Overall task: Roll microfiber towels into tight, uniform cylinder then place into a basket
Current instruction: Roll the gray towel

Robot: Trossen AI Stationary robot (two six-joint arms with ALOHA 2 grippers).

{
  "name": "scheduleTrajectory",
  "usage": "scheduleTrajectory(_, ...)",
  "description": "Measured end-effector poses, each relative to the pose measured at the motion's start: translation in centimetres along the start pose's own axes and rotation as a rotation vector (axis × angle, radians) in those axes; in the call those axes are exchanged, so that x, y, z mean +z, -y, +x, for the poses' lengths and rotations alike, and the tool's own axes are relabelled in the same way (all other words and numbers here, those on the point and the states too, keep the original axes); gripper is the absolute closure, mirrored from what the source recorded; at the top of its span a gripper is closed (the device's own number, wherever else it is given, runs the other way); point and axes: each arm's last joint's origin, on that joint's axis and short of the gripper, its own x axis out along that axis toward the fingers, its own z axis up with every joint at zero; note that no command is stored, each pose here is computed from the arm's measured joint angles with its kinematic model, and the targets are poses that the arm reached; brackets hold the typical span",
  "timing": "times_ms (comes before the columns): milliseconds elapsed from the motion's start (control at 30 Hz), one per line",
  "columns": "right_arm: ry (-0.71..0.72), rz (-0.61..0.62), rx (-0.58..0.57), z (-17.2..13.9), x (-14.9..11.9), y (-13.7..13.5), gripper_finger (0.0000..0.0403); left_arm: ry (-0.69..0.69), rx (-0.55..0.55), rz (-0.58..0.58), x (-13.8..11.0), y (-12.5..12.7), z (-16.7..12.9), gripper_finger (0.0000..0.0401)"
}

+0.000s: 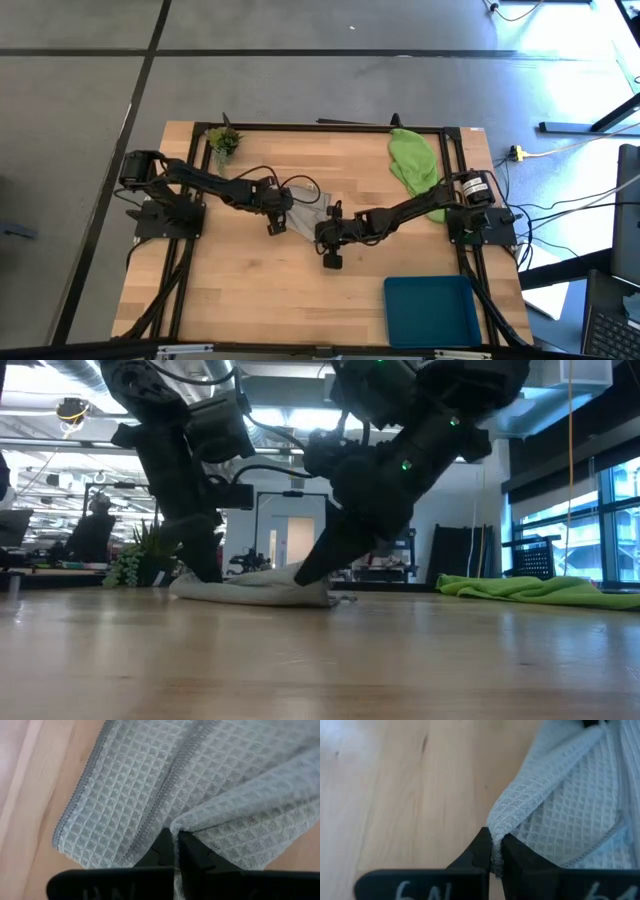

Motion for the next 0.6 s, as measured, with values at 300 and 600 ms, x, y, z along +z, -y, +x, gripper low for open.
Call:
scheduleTrajectory(300,-0.022,0.135,0.033,-0.4,2.3,1.1,0.0382,-0.03,0.035,0.092,-1.0,1.9,-0.6,0.0401)
scheduleTrajectory(600,0.009,0.3,-0.011,-0.5,3.5,3.3,0.0382,-0.042,0.054,0.166,-1.9,3.5,-1.2,0.0401)
